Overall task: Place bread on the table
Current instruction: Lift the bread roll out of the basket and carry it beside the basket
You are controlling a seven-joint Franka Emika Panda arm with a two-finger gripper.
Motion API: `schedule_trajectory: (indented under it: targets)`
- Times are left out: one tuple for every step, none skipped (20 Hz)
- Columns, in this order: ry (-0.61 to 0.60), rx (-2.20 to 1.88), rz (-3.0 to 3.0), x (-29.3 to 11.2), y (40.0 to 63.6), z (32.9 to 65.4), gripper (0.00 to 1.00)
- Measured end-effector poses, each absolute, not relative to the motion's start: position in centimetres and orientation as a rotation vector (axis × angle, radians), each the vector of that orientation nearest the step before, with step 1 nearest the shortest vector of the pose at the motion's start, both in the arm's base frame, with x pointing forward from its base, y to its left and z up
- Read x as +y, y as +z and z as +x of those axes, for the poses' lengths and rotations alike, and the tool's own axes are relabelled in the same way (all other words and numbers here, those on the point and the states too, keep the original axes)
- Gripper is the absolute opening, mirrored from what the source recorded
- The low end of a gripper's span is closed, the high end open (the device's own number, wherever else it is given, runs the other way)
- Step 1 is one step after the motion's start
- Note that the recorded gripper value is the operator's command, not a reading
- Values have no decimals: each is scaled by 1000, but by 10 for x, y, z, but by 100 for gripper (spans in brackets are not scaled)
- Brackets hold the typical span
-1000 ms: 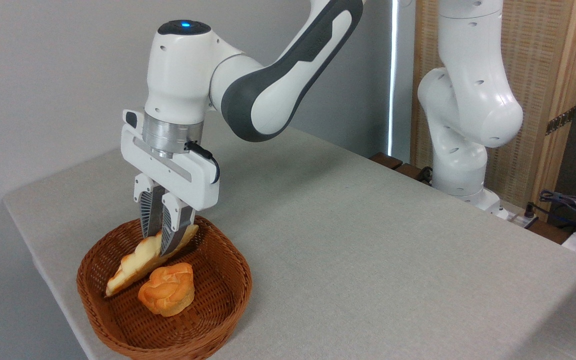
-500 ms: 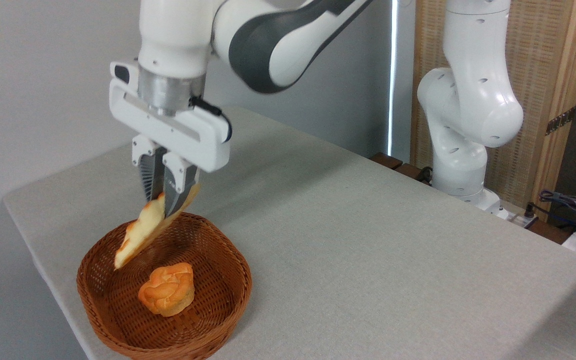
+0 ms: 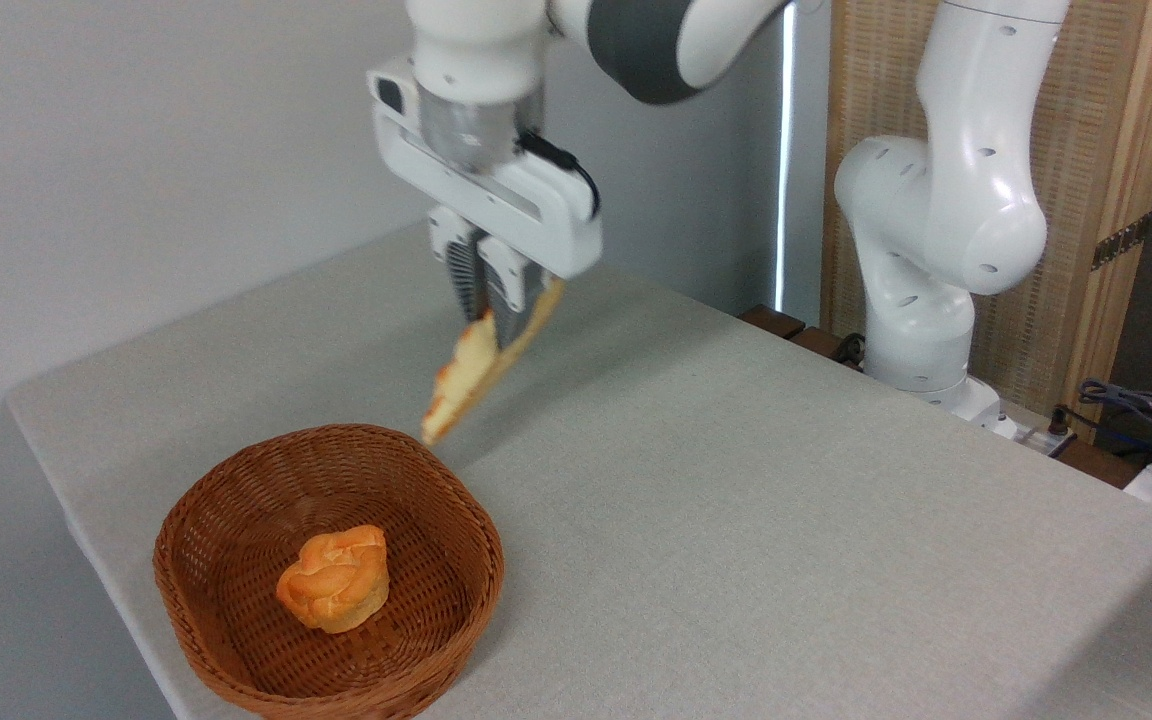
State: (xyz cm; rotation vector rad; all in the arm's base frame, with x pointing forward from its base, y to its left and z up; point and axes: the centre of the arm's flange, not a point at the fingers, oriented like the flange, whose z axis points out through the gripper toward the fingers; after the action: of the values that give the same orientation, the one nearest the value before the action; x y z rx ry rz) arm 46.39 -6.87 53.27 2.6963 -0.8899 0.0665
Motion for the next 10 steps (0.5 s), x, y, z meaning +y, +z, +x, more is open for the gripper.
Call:
schedule_trajectory:
  targets:
    - [42, -905, 2685, -69, 523, 457, 32]
    - [15, -913, 2678, -70, 513, 452, 34]
    - [-7, -922, 2672, -73, 505, 448, 39]
    - [-20, -929, 2668, -77, 497, 446, 42]
    - [-20, -935, 2665, -82, 490, 444, 46]
    - [-13, -931, 2659, -85, 486, 444, 49]
    - [-1, -916, 2646, -88, 483, 444, 57]
    - [12, -902, 2636, -90, 481, 444, 62]
    - [20, -894, 2632, -91, 480, 444, 72]
    - [23, -890, 2629, -91, 480, 444, 83]
